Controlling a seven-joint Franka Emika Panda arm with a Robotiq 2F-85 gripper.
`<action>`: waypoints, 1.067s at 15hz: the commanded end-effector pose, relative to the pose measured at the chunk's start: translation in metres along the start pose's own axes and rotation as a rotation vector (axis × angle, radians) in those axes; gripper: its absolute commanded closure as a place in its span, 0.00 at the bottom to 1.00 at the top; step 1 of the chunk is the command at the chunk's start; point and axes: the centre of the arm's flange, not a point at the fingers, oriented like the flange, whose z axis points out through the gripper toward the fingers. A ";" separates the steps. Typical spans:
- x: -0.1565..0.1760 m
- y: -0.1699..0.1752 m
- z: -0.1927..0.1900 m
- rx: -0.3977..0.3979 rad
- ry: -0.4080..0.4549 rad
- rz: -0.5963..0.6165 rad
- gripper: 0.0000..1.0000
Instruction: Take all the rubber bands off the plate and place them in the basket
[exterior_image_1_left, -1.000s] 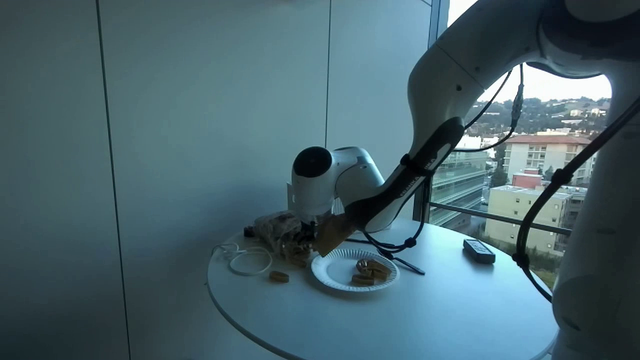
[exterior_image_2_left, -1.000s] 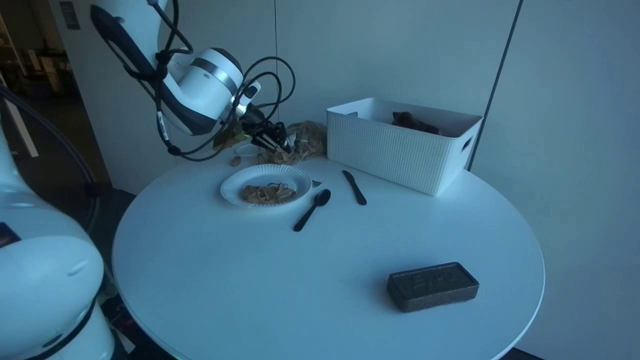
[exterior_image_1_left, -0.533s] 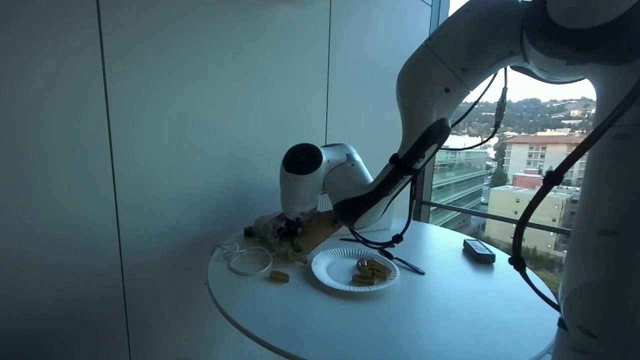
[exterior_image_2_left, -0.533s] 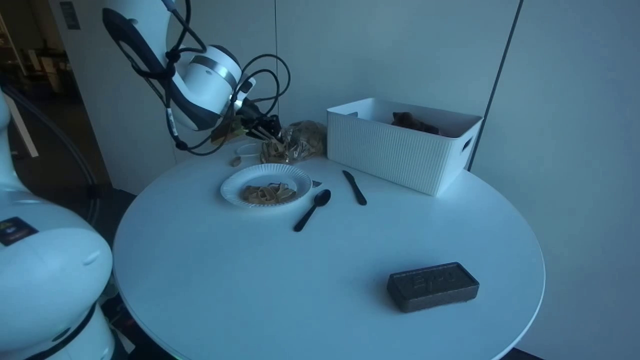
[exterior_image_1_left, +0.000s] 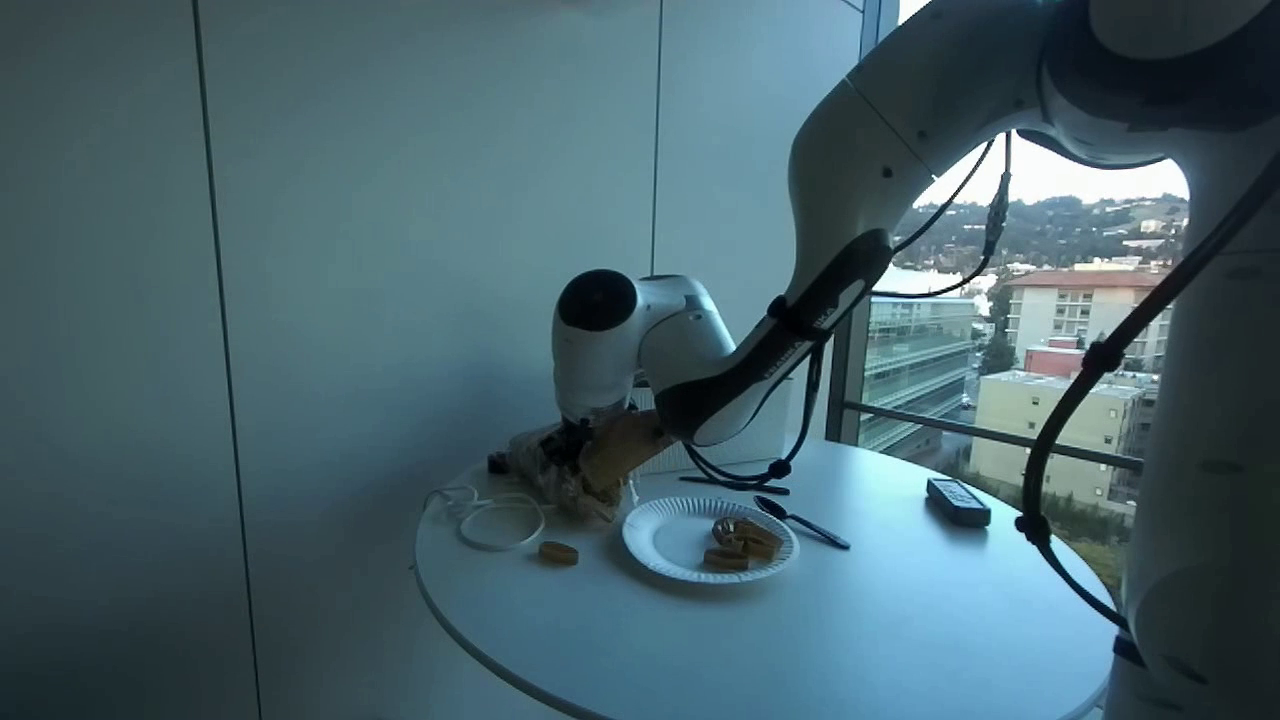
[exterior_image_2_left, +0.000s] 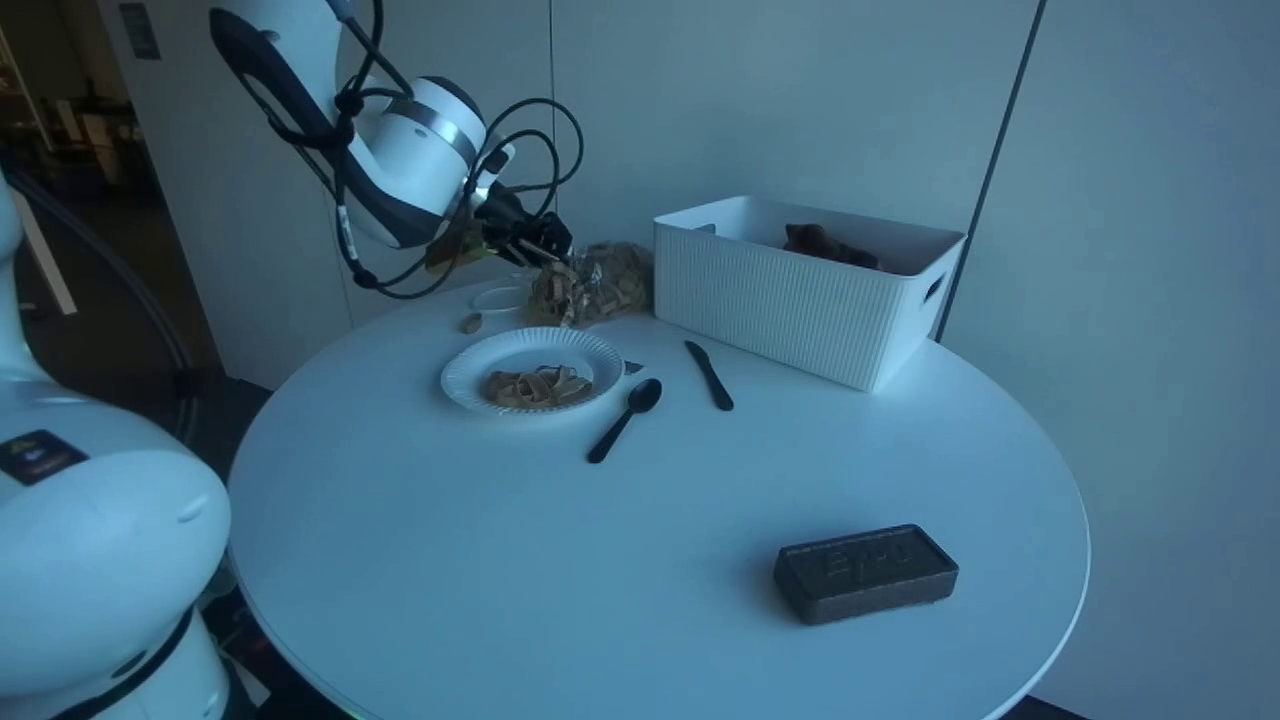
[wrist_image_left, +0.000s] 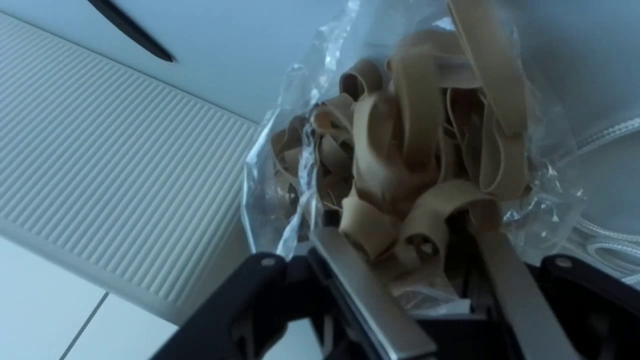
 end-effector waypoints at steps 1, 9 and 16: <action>0.009 0.002 -0.008 0.032 -0.075 0.058 0.16; 0.020 0.011 -0.045 0.162 -0.296 0.187 0.00; 0.006 0.030 -0.109 -0.081 -0.378 0.169 0.00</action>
